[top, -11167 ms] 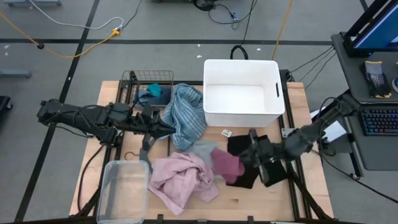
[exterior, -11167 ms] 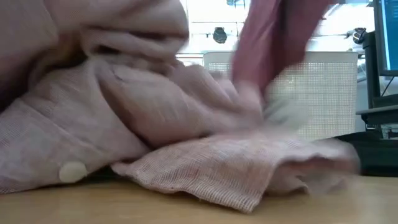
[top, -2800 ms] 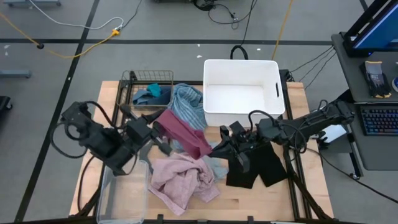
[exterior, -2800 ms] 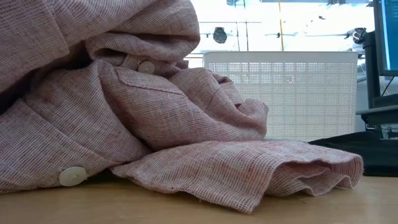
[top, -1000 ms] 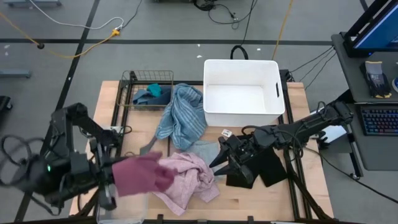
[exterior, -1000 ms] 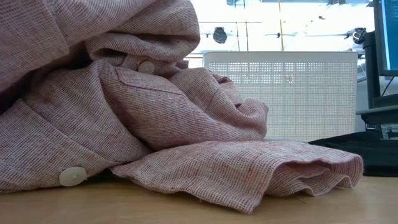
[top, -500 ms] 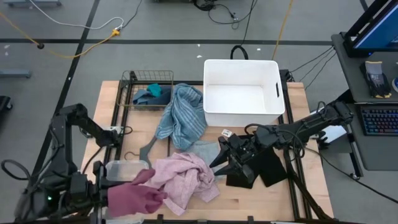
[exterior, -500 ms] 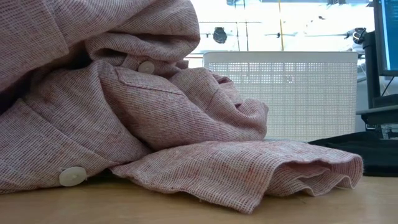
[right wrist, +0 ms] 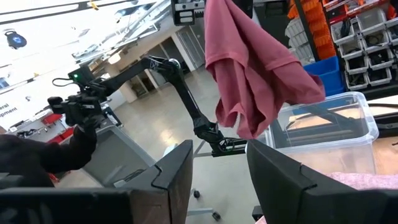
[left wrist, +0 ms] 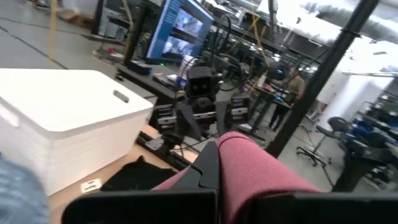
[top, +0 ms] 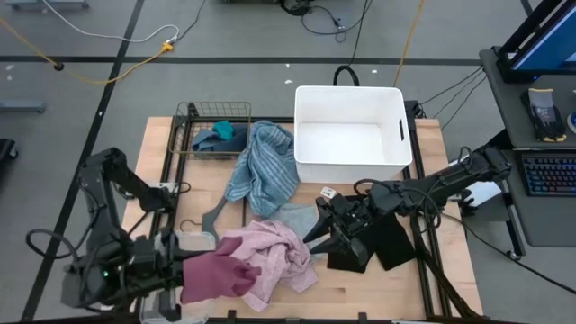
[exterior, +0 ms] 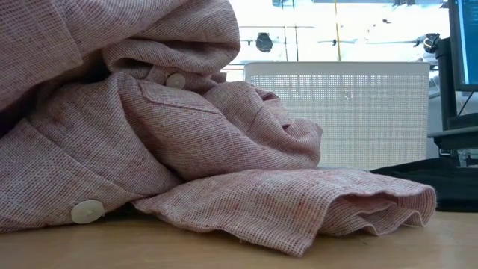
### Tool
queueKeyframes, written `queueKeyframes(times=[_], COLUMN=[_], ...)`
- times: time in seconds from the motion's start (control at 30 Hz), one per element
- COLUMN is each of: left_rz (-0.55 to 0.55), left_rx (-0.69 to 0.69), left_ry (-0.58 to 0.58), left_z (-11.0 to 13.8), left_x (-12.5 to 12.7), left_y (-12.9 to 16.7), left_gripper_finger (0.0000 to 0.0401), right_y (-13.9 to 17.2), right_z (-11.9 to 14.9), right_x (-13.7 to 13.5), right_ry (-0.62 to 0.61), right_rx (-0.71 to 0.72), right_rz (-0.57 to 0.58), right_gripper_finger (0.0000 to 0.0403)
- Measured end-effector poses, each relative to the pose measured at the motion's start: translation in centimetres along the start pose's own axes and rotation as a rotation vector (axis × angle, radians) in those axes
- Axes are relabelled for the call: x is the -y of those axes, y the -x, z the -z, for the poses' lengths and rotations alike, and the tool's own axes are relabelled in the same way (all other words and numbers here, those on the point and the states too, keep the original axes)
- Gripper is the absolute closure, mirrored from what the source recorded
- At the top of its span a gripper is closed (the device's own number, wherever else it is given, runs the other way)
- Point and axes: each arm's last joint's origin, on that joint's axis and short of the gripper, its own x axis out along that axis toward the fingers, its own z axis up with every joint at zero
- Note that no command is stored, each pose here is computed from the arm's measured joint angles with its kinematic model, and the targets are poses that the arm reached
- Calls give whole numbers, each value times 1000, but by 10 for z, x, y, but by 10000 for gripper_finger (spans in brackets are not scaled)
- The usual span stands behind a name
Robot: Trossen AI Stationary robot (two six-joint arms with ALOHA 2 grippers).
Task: Pick & Place Cloths
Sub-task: Put the pink boxers into the transparent bin
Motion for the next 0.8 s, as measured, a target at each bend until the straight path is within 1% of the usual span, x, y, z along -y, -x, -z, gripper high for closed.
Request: queueKeyframes(times=[0.1, 0.2, 0.27, 0.33, 0.4, 0.5, 0.67, 0.8], left_rz=[59, 105, 114, 116, 96, 19, -186, -336], left_rx=[-22, -81, -144, -227, -322, -453, -662, -790], left_ry=[7, 19, 65, 140, 194, 255, 329, 397], left_z=[-8, -11, -13, -14, -16, -25, -42, -44], left_x=[-5, -17, -29, -41, -53, -70, -94, -107], left_y=[-10, -22, -32, -42, -47, -52, -45, -38], left_gripper_finger=[401, 401, 401, 401, 401, 401, 401, 401], right_y=[0, 1, 1, 1, 2, 2, 2, 2], right_z=[-1, -2, -3, -4, -4, -5, -4, -4], right_x=[2, 4, 5, 6, 7, 8, 9, 9], right_ry=[0, 0, 0, 1, 0, 0, 0, 1], right_rx=[3, 7, 9, 11, 11, 12, 9, 9], right_rz=[5, 12, 17, 20, 24, 29, 31, 32], right_gripper_finger=[259, 259, 259, 259, 259, 259, 259, 259])
